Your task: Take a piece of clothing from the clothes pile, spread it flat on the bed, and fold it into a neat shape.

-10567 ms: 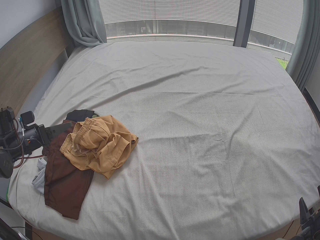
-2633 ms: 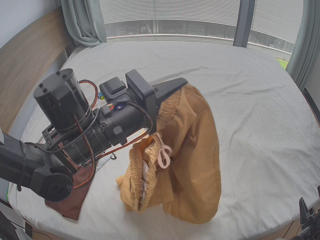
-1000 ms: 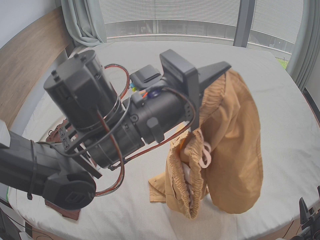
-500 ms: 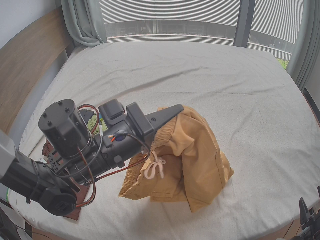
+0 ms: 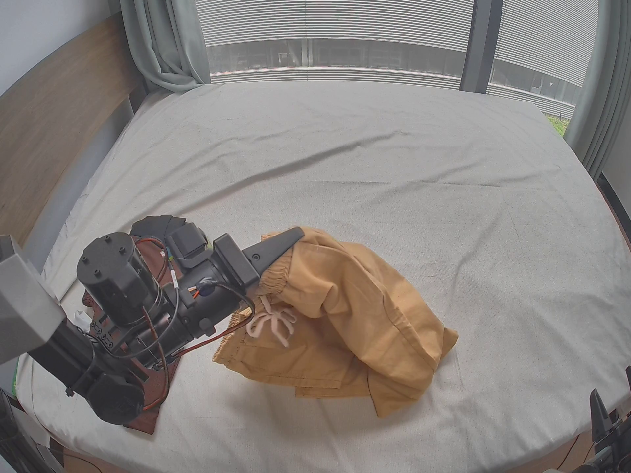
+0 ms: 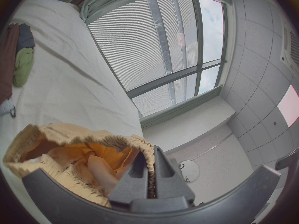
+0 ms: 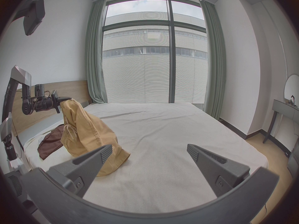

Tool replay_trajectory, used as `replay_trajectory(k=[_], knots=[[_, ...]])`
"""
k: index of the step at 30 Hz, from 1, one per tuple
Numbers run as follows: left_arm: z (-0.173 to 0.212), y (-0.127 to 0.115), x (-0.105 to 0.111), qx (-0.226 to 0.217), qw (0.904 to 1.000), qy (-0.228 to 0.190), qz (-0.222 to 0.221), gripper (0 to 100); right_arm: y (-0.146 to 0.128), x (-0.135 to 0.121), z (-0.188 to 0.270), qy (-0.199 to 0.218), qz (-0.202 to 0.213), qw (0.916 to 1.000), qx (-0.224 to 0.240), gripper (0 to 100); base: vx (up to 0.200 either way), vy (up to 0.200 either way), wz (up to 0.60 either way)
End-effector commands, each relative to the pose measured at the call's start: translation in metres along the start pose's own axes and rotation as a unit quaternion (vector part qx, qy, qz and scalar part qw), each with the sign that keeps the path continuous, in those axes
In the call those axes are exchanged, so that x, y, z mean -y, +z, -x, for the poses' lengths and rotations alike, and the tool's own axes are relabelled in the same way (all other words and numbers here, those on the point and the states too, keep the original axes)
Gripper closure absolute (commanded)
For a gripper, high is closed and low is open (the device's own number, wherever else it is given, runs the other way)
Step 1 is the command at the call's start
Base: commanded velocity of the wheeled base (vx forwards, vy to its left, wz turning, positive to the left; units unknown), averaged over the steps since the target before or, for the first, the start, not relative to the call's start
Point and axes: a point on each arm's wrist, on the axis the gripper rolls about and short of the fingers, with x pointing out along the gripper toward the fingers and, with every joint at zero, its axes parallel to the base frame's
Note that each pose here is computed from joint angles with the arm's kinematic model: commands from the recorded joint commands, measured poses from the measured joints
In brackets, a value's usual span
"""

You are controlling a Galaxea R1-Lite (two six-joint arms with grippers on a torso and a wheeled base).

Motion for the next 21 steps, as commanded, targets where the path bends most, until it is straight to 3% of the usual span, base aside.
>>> replay_trajectory(k=[1,5,12,21], knots=[[0.005,-0.004,-0.018,-0.008,0.9994,0.034,-0.001,100,-0.004,0.0,0.0,0.0,0.0,1.0,0.001,0,0.0,0.0,0.0],[0.013,0.0,-0.033,-0.004,0.9978,0.064,-0.019,100,-0.004,0.0,0.0,0.0,0.001,1.0,0.001,0,0.0,0.0,0.0],[0.018,0.008,-0.04,0.003,0.9966,0.076,-0.03,100,-0.004,0.0,0.0,0.0,0.002,1.0,0.001,0,0.0,0.0,0.0],[0.024,0.0,-0.063,-0.016,0.9918,0.118,-0.048,100,-0.004,0.0,0.0,0.0,0.002,1.0,0.001,0,0.0,0.0,0.0]])
